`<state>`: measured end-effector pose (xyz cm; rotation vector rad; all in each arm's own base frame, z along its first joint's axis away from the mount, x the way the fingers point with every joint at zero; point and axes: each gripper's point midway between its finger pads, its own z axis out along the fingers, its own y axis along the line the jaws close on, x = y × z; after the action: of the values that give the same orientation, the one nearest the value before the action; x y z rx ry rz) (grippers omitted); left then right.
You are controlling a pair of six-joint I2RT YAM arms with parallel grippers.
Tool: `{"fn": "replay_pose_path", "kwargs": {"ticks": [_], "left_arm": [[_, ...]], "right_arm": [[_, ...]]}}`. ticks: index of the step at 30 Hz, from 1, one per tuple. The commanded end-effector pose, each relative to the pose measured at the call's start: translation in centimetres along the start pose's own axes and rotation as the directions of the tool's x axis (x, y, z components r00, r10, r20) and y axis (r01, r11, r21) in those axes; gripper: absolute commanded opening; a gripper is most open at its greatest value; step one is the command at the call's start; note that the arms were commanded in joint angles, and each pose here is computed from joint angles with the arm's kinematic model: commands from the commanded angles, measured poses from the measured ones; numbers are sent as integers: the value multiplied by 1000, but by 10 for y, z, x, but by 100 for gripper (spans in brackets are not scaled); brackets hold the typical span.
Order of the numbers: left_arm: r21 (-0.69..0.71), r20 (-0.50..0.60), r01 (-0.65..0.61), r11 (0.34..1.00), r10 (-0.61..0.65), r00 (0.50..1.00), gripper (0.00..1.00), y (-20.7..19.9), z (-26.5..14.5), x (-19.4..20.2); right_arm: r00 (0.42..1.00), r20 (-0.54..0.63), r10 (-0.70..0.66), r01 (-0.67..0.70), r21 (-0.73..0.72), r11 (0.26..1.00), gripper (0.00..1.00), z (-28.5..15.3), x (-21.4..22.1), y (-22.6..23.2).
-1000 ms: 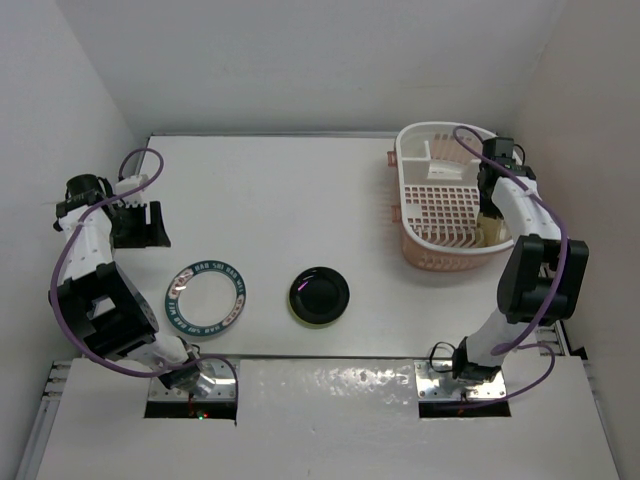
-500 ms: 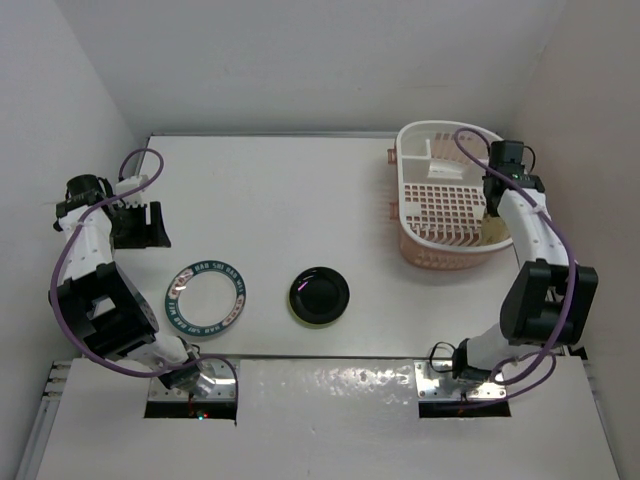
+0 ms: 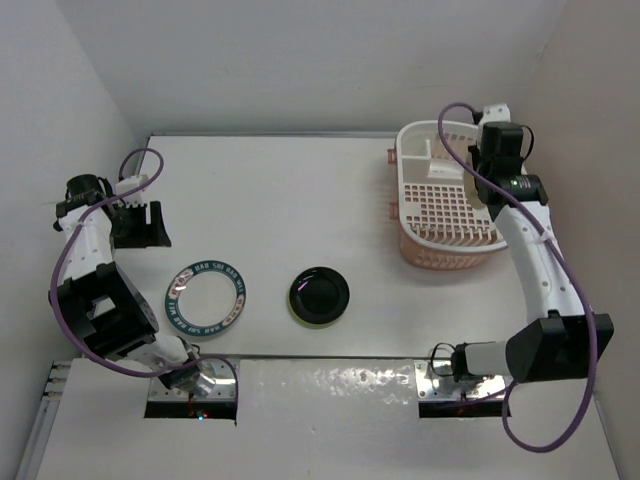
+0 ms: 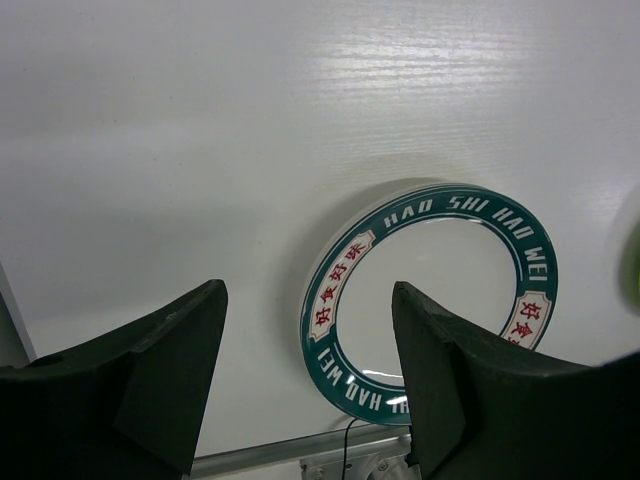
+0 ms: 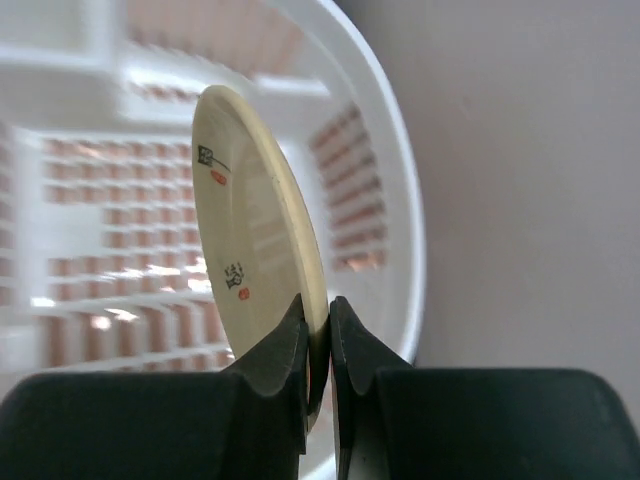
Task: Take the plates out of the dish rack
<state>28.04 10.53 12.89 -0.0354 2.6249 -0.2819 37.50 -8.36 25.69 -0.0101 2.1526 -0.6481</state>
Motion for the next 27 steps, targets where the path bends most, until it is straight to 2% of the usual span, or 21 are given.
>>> {"fn": "replay_pose_path", "kwargs": {"ticks": [1,2,4,5,8,9,12,15,27], "left_arm": [[-8,65,-17,1000,17,998,65,-1,-6,-22],[-9,69,-17,1000,17,997,65,-1,-6,-23],[-7,72,-17,1000,17,997,65,-3,-5,-25],[-5,74,-17,1000,17,997,65,-4,-5,-26],[-5,66,-20,1000,20,998,65,-6,-5,-24],[-8,69,-24,1000,25,997,65,-7,-6,-24],[-18,63,-31,999,32,997,65,-6,-6,-21],[-22,58,-32,999,34,998,65,-5,-6,-19],[-20,44,-31,999,32,999,65,-6,-3,-14]], "right_arm": [[952,231,201,-149,-222,964,0,-54,-87,13],[944,222,242,-133,-416,899,0,-68,-95,50],[951,212,227,-58,-597,800,0,-93,-96,105],[958,195,213,-15,-702,712,0,-109,-91,136],[988,112,108,46,-873,486,0,-143,-55,218],[996,85,31,68,-928,366,0,-161,-31,254],[991,51,-120,80,-965,251,0,-183,14,303],[980,10,-198,44,-984,170,0,-196,47,333],[906,-151,-396,-116,-987,110,0,-185,125,375]]}}
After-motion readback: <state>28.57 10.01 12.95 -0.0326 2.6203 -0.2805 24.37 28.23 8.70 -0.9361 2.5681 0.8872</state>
